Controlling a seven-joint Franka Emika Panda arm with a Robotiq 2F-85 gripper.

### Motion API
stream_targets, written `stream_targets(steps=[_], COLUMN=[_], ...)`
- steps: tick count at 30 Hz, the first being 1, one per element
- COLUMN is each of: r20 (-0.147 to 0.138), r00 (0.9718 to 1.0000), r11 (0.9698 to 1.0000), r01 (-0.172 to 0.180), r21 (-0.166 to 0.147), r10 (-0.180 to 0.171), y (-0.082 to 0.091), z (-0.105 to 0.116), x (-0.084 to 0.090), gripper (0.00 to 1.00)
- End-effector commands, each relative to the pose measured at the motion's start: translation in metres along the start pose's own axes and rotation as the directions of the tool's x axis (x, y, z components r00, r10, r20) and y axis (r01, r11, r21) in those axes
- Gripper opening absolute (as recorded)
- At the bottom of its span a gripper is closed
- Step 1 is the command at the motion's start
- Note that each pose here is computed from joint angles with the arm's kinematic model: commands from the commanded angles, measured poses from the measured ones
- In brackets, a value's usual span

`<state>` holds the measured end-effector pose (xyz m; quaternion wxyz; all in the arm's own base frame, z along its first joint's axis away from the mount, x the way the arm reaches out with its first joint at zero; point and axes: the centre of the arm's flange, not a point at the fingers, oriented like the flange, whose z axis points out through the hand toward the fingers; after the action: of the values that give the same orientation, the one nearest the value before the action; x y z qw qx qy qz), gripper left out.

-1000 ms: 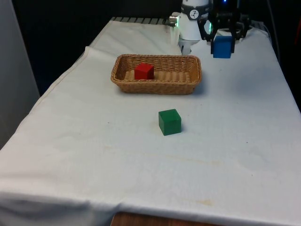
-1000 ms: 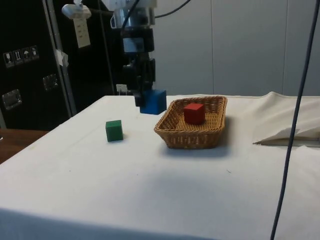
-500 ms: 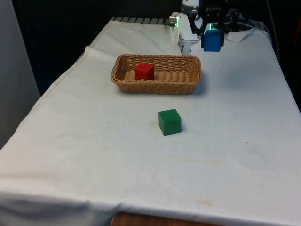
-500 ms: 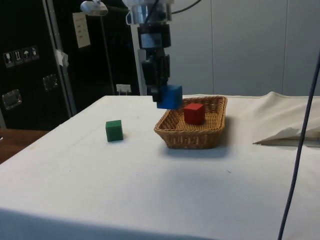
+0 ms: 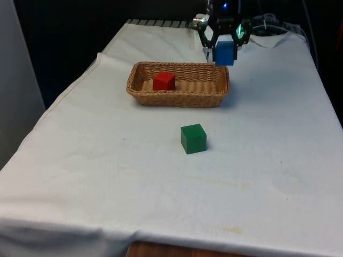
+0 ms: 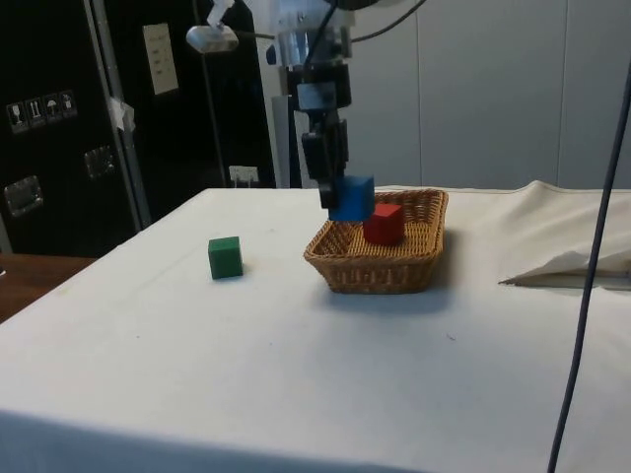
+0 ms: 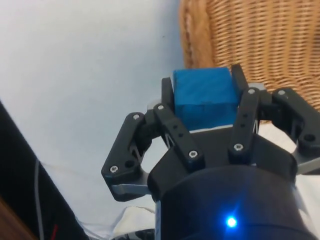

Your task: Pick up exactly two blocks and place them into the basket.

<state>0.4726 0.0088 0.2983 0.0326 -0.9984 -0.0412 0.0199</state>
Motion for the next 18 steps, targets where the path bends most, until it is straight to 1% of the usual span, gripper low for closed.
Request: stream_targets(steps=[1,4,5,6,7,8,12,13,14,18], r20=[-0.004,0.002,0.009,0.004,0.006,0.008,0.013,0.020,0.015,0.012], r00=[1.0000,0.9999,0.9999,0.9998,0.9997,0.9996,0.9991,0.9991,0.9989,0.9984], r11=[1.0000,0.9999,0.9999,0.9998,0.9998,0.9996,0.9991,0.9992,0.9990,0.9984], r01=[0.007,0.016,0.013,0.018,0.022,0.027,0.041,0.038,0.044,0.055], r21=[0.001,-0.001,-0.003,-0.001,-0.002,-0.003,-0.006,-0.008,-0.007,-0.010], r10=[-0.007,-0.016,-0.013,-0.018,-0.022,-0.027,-0.041,-0.038,-0.044,-0.055], y=[0.006,0.015,0.013,0.019,0.021,0.028,0.037,0.037,0.039,0.046], z=[0.002,0.006,0.005,0.007,0.009,0.011,0.017,0.017,0.019,0.029], x=[-0.001,-0.002,-0.001,-0.002,-0.003,-0.004,-0.006,-0.006,-0.007,-0.010], gripper=[0.03,0.03,0.03,0.03,0.03,0.03,0.03,0.03,0.03,0.03])
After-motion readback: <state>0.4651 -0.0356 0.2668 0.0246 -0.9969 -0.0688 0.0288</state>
